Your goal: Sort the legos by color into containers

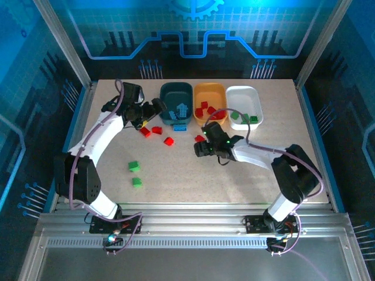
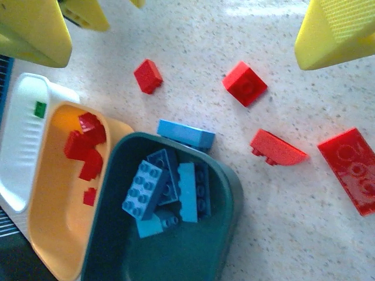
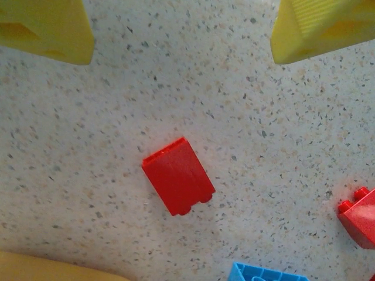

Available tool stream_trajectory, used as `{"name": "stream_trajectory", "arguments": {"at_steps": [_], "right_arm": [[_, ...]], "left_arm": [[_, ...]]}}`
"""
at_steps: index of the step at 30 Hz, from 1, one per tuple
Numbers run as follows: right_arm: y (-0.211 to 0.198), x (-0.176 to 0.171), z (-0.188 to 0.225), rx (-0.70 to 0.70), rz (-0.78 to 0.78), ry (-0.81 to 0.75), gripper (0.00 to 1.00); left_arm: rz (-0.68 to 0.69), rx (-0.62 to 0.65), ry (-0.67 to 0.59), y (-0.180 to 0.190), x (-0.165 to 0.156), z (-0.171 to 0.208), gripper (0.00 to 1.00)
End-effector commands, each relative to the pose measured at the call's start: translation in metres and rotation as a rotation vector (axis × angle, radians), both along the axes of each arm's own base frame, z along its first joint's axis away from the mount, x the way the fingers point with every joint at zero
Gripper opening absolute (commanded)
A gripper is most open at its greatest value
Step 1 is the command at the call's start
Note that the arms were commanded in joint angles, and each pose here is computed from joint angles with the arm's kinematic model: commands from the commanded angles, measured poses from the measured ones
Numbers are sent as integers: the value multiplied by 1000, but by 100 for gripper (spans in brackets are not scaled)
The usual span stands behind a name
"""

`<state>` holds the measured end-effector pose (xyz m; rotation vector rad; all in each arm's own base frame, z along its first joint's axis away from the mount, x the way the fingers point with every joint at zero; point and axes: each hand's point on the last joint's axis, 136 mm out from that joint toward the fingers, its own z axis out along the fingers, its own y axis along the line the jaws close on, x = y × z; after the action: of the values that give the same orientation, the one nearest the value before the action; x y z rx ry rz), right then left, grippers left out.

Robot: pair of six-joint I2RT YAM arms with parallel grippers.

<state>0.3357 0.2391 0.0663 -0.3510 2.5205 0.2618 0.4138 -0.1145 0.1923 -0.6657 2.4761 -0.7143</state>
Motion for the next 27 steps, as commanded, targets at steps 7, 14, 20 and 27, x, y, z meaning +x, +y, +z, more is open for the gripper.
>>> {"name": "stream_trajectory", "arguments": {"at_steps": [7,14,20,27], "right_arm": [[13,21,-20,-172,84,77,82],[-5,55,-43,-290,13,121,79],[-11,71,-50,-270,23,149,67],[0,78,-54,-197,50,179,37]], "left_arm": [[-46,-163,-30,-16,-3,27,99],[-40,-460,-128,-37,-53,46,99],[-23,-474,-173,-25,-121,8,99],[11,-410,-193,-9,-159,-7,99]]}}
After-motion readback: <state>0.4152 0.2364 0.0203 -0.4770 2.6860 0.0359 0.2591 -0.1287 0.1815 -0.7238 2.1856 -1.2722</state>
